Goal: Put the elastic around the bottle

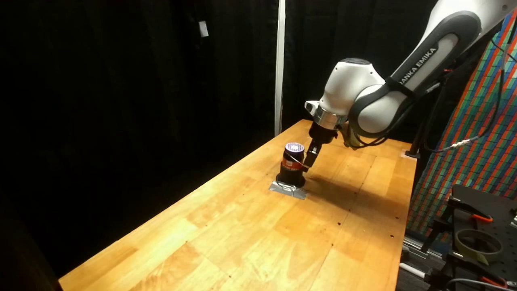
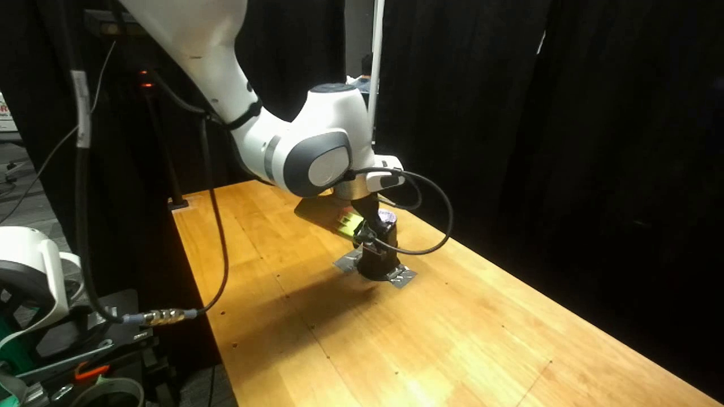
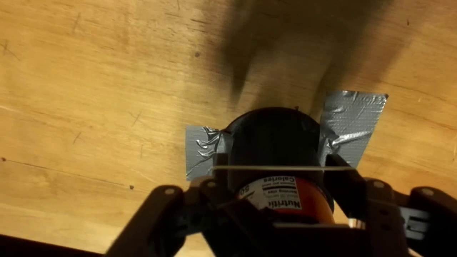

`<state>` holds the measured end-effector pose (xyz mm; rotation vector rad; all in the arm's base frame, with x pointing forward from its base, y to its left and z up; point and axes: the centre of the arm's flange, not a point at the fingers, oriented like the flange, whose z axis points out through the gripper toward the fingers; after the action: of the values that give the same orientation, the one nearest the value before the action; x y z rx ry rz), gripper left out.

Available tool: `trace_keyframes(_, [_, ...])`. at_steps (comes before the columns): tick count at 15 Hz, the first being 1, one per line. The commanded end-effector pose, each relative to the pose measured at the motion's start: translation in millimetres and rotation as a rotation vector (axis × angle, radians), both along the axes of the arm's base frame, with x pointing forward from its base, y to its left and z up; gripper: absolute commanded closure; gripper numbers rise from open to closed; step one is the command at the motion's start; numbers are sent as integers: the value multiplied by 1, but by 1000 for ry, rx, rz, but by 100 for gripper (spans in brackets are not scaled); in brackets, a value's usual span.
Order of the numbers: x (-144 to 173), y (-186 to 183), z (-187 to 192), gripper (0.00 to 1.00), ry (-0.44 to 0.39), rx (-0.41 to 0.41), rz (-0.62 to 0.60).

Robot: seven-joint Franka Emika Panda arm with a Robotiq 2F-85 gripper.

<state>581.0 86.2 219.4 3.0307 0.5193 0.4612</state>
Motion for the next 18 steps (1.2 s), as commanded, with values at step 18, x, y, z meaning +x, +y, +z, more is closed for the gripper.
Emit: trace_keyframes(18, [-225,-49,-55,86,-817,63,224])
